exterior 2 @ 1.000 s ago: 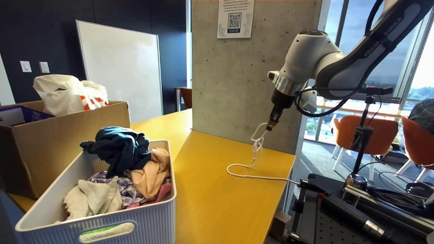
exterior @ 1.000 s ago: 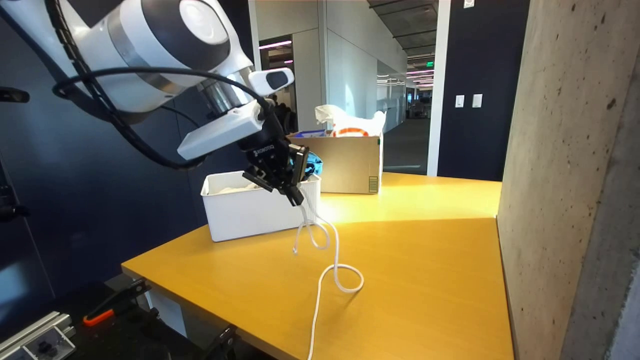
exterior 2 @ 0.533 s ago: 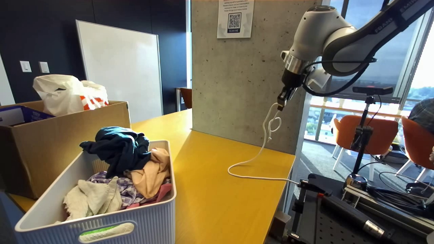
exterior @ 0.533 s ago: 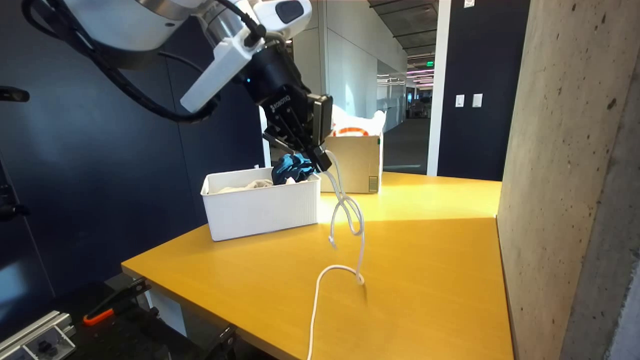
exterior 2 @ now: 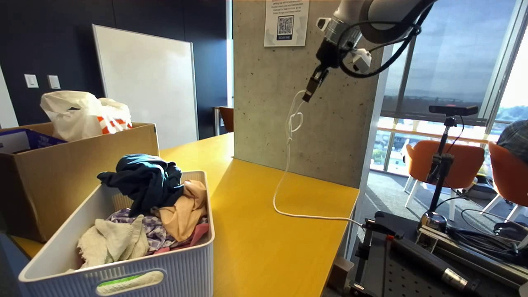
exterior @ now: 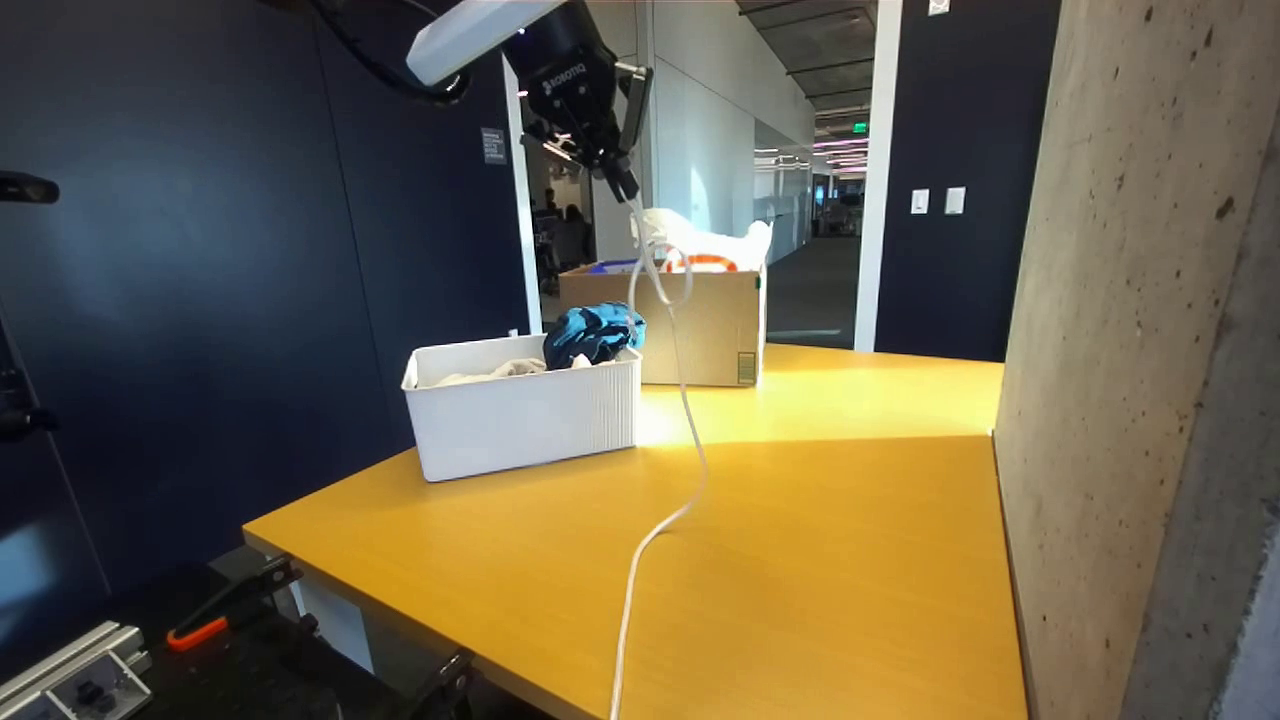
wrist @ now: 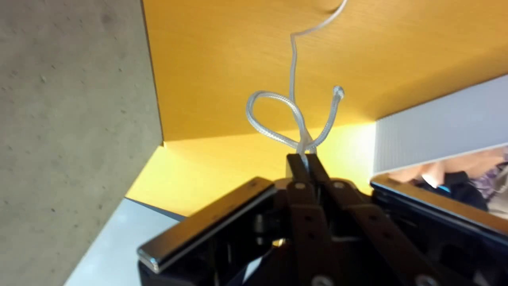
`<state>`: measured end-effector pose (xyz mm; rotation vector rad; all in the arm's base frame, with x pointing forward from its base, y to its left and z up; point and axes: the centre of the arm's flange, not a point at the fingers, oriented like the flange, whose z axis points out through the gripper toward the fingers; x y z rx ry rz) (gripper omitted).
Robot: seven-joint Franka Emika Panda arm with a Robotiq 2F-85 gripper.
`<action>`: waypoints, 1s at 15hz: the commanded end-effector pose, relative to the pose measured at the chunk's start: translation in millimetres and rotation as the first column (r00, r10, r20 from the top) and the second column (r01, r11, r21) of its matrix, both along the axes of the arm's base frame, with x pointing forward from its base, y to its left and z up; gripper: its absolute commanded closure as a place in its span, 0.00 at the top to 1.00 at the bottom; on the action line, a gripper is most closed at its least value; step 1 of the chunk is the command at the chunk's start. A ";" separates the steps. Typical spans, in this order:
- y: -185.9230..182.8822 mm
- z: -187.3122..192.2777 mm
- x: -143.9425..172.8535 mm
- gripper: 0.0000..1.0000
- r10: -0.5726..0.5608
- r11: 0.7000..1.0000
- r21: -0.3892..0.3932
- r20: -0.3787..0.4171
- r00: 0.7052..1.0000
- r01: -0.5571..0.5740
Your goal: Straighten the shoelace
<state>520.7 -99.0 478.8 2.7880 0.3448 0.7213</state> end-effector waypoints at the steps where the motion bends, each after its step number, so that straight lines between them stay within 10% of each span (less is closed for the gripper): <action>1: 30.0 8.7 44.6 0.01 0.194 0.981 0.030 -0.001 0.981 -0.194; 8: 171.9 -8.3 41.8 0.01 0.489 0.867 0.110 -0.012 0.872 -0.485; 15: 264.7 37.1 3.6 0.01 0.763 0.645 0.024 -0.061 0.643 -0.763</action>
